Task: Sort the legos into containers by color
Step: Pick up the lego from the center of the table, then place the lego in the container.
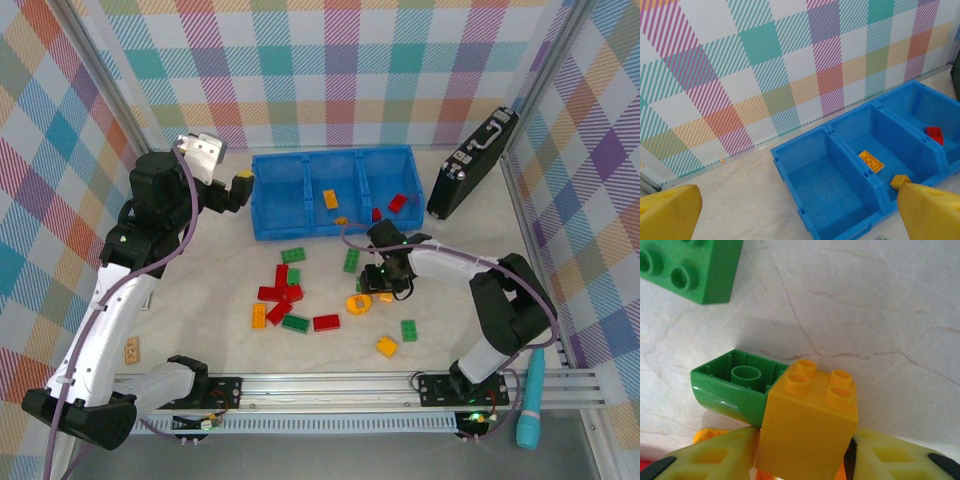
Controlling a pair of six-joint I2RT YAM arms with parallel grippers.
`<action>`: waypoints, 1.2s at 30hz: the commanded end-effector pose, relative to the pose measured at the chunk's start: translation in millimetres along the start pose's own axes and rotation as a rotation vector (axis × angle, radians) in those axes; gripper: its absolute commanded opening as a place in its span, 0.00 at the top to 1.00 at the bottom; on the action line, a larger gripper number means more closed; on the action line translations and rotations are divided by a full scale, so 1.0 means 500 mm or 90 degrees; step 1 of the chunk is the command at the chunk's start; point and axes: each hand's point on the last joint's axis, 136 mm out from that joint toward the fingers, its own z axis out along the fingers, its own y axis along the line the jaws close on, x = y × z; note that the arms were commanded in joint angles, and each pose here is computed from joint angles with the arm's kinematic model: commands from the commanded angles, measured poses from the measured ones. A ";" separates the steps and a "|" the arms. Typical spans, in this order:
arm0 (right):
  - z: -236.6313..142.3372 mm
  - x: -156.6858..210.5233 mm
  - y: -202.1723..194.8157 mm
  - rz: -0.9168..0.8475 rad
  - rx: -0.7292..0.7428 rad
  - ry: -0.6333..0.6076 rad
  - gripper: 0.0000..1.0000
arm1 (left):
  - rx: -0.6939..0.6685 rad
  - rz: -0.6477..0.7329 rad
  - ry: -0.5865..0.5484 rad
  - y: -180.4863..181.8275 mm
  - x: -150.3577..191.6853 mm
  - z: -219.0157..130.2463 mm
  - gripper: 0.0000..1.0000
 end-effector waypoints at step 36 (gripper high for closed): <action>-0.189 -0.293 0.119 -0.158 0.012 -0.221 0.69 | -0.020 0.005 -0.029 0.011 -0.017 -0.026 0.00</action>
